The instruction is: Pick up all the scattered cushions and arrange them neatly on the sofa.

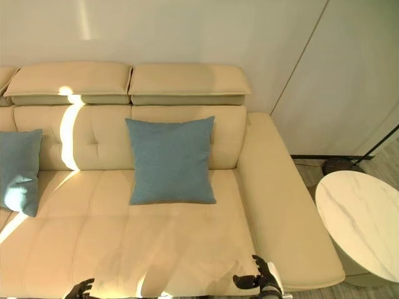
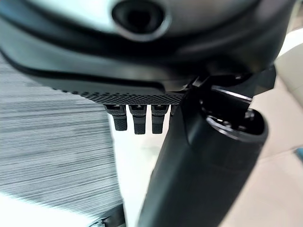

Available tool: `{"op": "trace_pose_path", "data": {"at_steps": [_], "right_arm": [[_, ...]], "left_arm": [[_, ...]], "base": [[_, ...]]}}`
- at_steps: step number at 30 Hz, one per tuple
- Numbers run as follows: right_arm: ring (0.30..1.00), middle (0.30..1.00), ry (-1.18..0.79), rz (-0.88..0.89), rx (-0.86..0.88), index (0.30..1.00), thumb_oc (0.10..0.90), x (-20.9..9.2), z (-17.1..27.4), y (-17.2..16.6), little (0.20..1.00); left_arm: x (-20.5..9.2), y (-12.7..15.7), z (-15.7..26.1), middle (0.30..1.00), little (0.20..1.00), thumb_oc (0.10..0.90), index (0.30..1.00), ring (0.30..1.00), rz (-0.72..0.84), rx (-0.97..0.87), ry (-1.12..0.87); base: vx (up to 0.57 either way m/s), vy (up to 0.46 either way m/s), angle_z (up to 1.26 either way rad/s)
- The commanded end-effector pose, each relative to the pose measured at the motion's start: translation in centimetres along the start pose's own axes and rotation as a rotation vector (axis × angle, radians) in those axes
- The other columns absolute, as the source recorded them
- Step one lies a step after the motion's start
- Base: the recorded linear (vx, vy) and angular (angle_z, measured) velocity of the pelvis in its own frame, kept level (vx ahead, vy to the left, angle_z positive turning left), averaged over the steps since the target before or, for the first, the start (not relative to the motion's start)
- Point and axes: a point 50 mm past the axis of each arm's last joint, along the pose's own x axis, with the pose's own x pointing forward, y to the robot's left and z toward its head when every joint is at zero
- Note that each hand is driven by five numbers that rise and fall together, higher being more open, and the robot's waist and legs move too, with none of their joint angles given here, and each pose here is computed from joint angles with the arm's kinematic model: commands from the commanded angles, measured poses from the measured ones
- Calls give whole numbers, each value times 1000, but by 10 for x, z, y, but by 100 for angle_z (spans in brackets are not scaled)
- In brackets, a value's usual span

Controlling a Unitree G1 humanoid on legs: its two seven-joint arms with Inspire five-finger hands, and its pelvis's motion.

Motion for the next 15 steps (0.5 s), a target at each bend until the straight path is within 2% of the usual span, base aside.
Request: {"op": "trace_pose_path", "data": {"at_steps": [1,7,15], "right_arm": [[900,900,-114,-58,26,900,800,10,33,-14,900],[900,900,-31,-46,-65,900,800,16,26,-15,900],[900,900,76,-32,-81,900,800,17,13,-12,900]], "left_arm": [[10,20,37,900,900,800,900,900,81,8,-108],[17,15,61,900,900,800,900,900,57,-15,-118],[19,8,86,900,900,800,900,900,31,-6,-168]], "base": [[-224,-40,12],[-168,29,5],[-99,165,12]]}}
